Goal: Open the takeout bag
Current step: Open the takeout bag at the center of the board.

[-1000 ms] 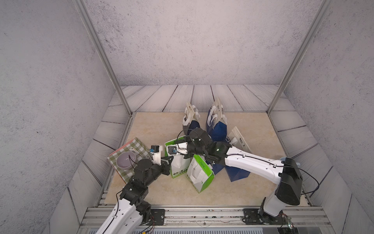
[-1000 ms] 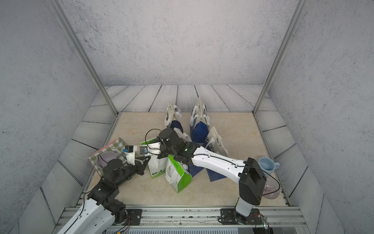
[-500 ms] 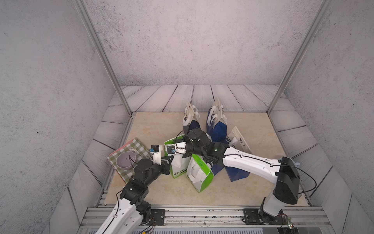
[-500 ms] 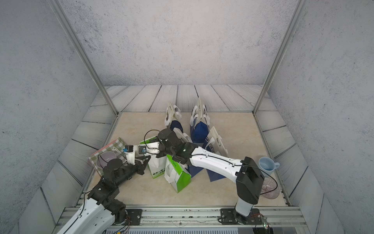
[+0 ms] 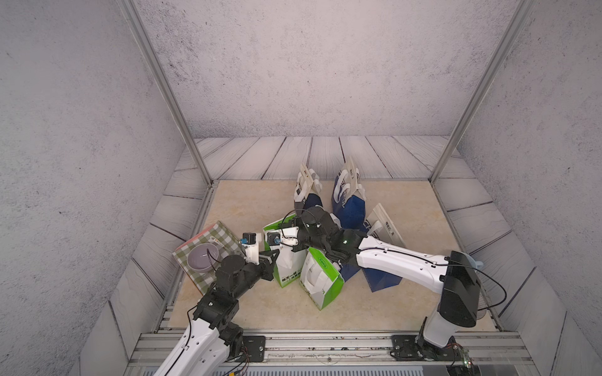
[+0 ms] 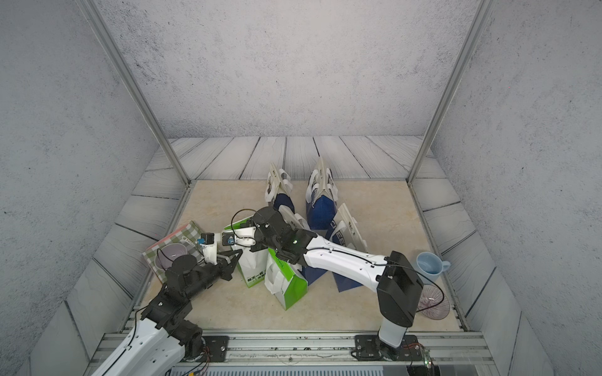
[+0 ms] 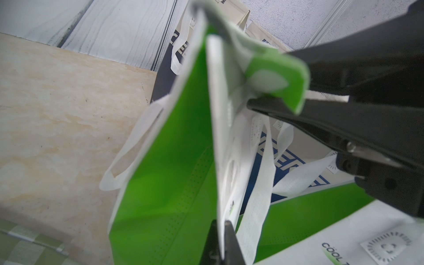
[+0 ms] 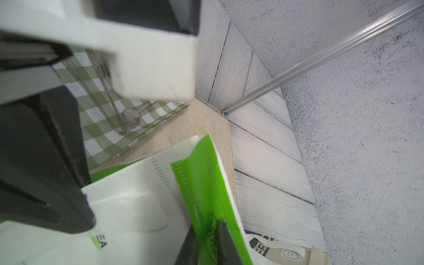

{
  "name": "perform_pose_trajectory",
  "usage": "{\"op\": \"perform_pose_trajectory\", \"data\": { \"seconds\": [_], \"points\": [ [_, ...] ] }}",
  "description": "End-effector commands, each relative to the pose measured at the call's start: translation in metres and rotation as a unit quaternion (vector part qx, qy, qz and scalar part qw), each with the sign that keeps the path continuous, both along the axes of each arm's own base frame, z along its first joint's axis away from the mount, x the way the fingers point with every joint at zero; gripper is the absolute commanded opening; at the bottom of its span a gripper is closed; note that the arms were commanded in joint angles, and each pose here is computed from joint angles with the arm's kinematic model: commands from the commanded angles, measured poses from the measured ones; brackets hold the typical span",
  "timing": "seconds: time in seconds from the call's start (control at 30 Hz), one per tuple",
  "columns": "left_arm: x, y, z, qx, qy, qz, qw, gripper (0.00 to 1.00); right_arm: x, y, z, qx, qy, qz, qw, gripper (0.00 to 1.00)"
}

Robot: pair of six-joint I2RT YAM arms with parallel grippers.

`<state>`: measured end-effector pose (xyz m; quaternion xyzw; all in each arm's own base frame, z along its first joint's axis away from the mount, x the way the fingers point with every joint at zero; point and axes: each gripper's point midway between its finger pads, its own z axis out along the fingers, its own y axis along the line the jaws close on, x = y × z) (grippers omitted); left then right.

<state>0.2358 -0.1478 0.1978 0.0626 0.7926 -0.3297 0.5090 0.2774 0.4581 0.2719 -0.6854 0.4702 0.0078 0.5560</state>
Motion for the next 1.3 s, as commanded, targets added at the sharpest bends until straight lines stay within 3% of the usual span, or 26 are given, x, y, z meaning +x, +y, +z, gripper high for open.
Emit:
{"op": "perform_pose_trajectory", "data": {
  "seconds": [0.0, 0.23, 1.27],
  "points": [
    [-0.002, -0.005, 0.01, -0.014, -0.019, -0.016, 1.0, 0.0, 0.005, 0.004, 0.015, 0.019, -0.012, -0.008, 1.0, 0.12],
    [-0.003, -0.005, 0.011, -0.014, -0.021, -0.016, 1.0, 0.0, 0.007, 0.005, 0.026, 0.028, -0.011, -0.018, 0.999, 0.0],
    [-0.003, -0.003, 0.007, -0.001, -0.012, -0.012, 1.0, 0.0, 0.006, 0.0, 0.058, -0.065, -0.012, 0.005, 0.998, 0.0]
  ]
}}
